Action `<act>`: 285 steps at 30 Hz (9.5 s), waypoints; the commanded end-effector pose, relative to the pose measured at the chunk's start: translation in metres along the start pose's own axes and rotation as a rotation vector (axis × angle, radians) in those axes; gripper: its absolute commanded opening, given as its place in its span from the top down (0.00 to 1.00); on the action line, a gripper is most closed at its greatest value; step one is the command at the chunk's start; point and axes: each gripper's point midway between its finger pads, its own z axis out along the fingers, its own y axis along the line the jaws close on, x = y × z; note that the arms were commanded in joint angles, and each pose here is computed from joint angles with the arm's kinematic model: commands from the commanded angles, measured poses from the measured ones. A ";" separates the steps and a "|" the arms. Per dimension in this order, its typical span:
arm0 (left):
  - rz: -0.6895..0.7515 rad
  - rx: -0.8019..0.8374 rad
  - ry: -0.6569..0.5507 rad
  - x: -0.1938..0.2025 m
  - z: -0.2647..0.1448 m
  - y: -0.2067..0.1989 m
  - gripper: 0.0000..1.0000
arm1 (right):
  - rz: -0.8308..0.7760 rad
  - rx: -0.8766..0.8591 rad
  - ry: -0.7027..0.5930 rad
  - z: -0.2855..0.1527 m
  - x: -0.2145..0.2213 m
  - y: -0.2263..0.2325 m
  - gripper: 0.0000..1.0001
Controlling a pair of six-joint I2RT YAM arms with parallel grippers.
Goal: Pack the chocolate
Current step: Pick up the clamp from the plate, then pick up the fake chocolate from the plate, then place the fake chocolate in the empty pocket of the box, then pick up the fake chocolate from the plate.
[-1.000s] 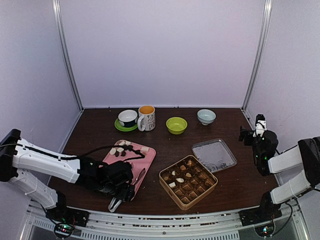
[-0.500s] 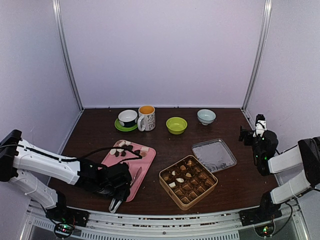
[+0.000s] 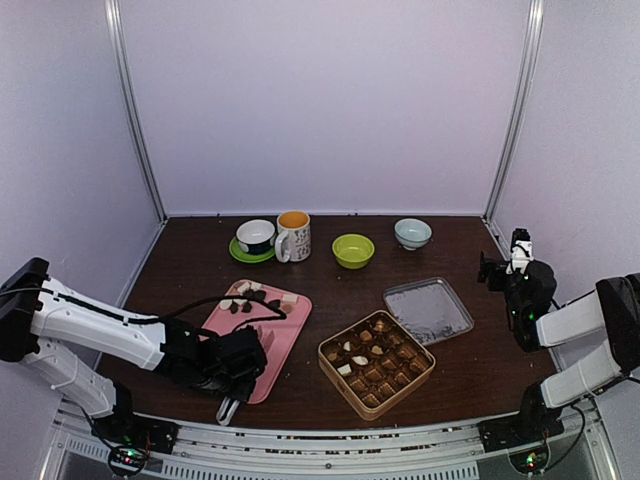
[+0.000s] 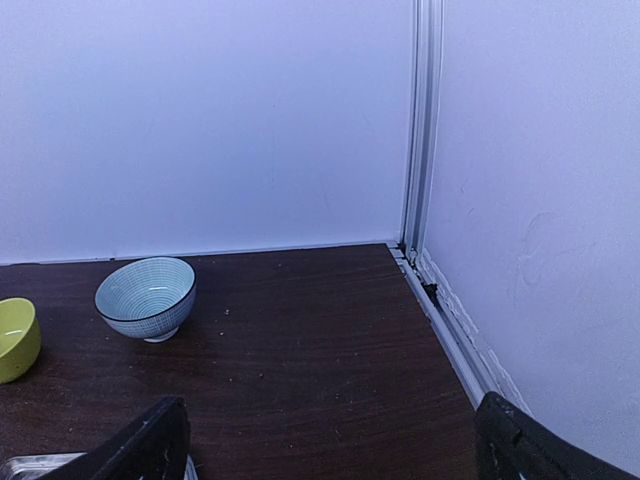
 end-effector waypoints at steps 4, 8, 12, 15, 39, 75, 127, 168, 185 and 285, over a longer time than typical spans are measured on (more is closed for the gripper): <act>-0.003 -0.013 -0.056 -0.021 -0.038 0.008 0.64 | -0.001 -0.004 -0.025 0.003 -0.008 0.001 0.00; -0.042 0.039 -0.032 -0.025 -0.051 0.016 0.65 | -0.001 -0.003 -0.026 0.003 -0.009 0.001 0.00; -0.096 0.076 0.005 -0.027 -0.065 0.030 0.67 | -0.001 -0.004 -0.025 0.003 -0.009 0.001 0.00; -0.132 0.106 0.016 -0.028 -0.074 0.039 0.67 | 0.000 -0.004 -0.026 0.003 -0.009 0.001 0.00; -0.193 -0.010 0.025 -0.061 -0.080 0.111 0.65 | -0.001 -0.004 -0.026 0.003 -0.009 0.001 0.00; 0.057 -0.084 0.105 -0.117 -0.012 0.077 0.66 | -0.001 -0.004 -0.025 0.003 -0.009 0.001 0.00; 0.382 0.406 -0.073 -0.080 -0.120 -0.073 0.79 | -0.001 -0.003 -0.026 0.003 -0.009 0.001 0.00; 0.553 0.604 0.108 -0.017 -0.094 -0.155 0.75 | -0.001 -0.002 -0.026 0.003 -0.009 0.001 0.00; 0.534 0.550 0.039 -0.030 -0.100 -0.149 0.56 | 0.000 -0.002 -0.024 0.003 -0.008 0.001 0.00; -0.578 0.374 0.224 -0.159 -0.096 -0.018 0.64 | 0.003 -0.006 -0.025 0.002 -0.008 0.001 0.00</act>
